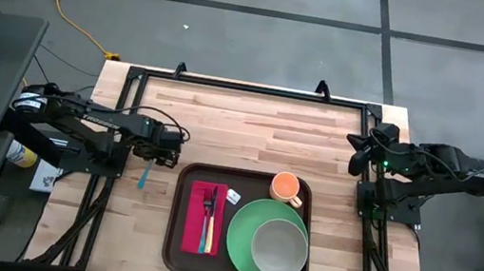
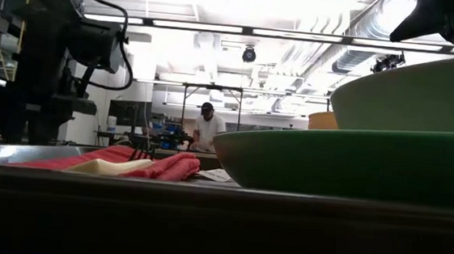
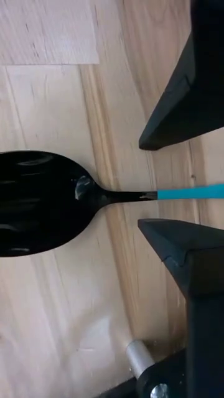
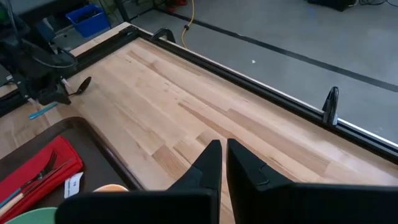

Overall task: Set up tray
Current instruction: Put the blue spoon on the red table napkin to the left of the blue fork

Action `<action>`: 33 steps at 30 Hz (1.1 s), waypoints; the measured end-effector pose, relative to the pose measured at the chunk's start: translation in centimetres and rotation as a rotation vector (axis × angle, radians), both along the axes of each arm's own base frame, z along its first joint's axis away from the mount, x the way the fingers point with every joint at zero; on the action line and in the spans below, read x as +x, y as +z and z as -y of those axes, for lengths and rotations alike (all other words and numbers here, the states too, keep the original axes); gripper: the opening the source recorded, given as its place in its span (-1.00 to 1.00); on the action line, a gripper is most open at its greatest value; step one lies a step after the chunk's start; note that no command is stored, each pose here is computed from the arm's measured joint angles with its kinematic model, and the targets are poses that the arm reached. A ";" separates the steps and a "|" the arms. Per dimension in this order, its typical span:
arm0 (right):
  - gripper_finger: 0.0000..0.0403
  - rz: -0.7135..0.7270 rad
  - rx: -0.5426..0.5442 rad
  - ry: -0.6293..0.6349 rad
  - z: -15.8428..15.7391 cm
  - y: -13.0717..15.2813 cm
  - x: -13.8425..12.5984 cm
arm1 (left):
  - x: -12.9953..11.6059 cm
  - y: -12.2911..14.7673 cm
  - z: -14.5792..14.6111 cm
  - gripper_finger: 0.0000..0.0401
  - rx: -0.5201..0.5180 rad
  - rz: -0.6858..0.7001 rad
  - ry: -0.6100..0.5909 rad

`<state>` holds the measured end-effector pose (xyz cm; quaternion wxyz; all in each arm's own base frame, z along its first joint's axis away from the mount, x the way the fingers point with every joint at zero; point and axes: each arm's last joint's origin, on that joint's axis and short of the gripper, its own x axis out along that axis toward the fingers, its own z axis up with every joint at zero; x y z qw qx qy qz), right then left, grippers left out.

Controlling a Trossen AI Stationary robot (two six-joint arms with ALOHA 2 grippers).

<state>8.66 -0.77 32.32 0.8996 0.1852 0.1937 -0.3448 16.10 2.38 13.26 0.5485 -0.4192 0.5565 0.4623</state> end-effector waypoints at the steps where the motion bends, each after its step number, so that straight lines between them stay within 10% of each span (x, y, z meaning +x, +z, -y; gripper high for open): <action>1: -1.00 -0.003 -0.003 0.005 0.0 0.0 0.0 | 0.0 0.0 0.0 0.15 0.001 0.001 0.000; 33: -1.00 -0.007 0.003 0.019 0.0 0.0 0.0 | -0.3 -0.7 0.0 -0.34 0.021 -0.003 -0.057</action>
